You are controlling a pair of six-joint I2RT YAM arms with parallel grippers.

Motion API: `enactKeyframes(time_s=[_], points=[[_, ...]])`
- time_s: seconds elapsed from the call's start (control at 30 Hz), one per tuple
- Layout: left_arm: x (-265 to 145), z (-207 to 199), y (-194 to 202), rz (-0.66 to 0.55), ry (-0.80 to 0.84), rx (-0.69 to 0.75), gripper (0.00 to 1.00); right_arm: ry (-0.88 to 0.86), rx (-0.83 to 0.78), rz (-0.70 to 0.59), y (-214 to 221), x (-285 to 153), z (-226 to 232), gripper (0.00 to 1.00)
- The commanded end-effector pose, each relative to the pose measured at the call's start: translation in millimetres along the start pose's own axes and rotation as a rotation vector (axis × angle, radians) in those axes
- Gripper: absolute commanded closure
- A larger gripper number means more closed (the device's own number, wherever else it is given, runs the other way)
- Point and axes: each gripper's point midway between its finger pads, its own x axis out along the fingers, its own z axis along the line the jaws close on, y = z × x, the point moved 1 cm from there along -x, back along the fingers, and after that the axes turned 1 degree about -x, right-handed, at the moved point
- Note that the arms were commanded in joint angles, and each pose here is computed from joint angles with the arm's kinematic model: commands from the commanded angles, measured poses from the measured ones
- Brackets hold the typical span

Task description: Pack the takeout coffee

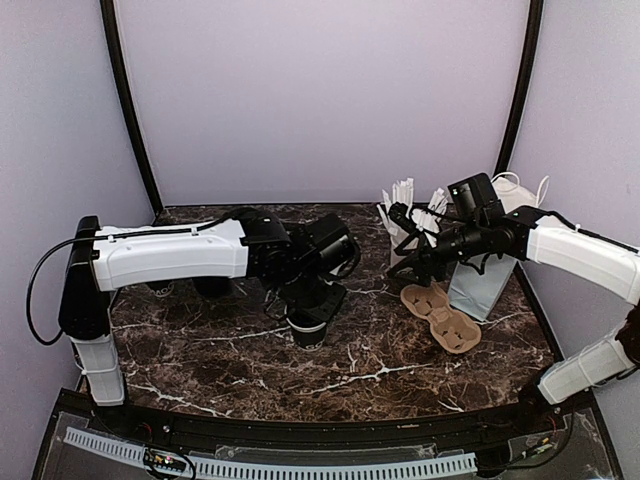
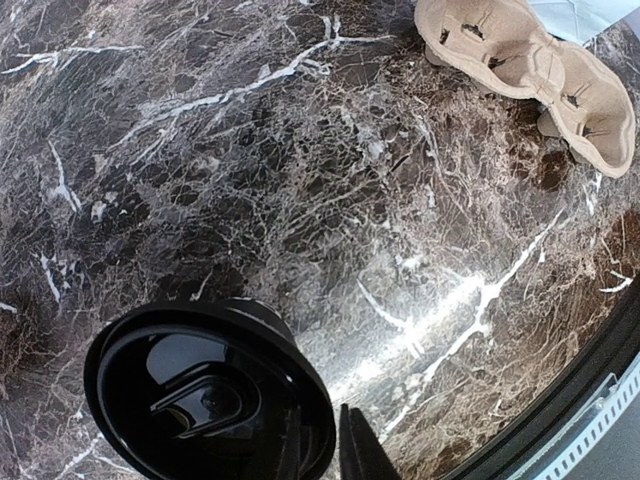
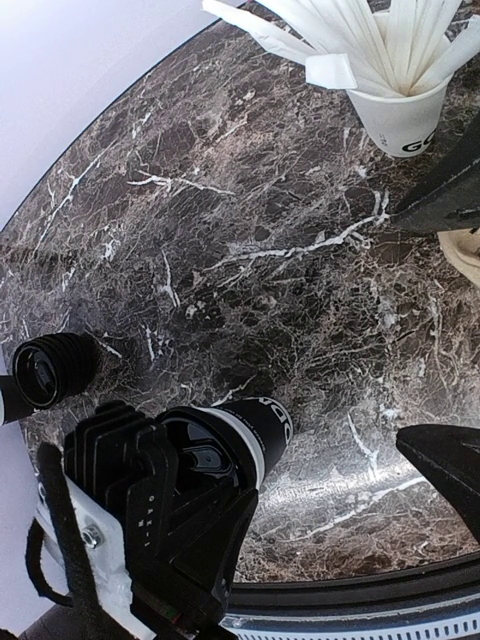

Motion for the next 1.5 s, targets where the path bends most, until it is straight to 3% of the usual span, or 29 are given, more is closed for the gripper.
enactKeyframes(time_s=[0.0,0.27,0.43,0.67,0.93,1.07,1.27,1.4,1.47], points=[[2.8,3.1,8.6,0.033,-0.019,0.01,0.86,0.01,-0.011,-0.04,-7.4,-4.4,-0.9,0.33],[11.2,6.4,13.2,0.056,-0.047,0.025,0.84,0.008,-0.01,-0.041,-8.5,-4.0,-1.4,0.32],[9.2,7.7,11.8,0.055,-0.057,0.026,0.89,0.013,-0.01,-0.038,-7.1,-4.4,-1.2,0.32],[-19.6,11.1,1.7,0.014,-0.054,0.025,0.93,0.006,-0.01,-0.046,-10.0,-6.6,0.3,0.32],[-68.7,0.7,-20.6,-0.119,0.069,0.043,0.97,-0.014,-0.004,-0.055,-14.9,-6.7,1.7,0.32],[-95.3,-28.9,-38.4,-0.231,0.267,0.096,0.97,-0.047,-0.012,-0.079,-27.5,-13.2,6.8,0.32],[-176.7,-78.1,-64.8,-0.458,0.696,0.206,0.98,-0.197,-0.051,-0.172,-78.2,-40.5,28.3,0.25],[-227.5,-81.9,-81.5,-0.609,0.893,0.22,0.97,-0.309,-0.067,-0.246,-106.6,-57.9,44.4,0.2],[-232.6,-65.5,-88.1,-0.651,0.966,0.169,0.97,-0.328,-0.073,-0.273,-120.7,-67.1,47.0,0.16]])
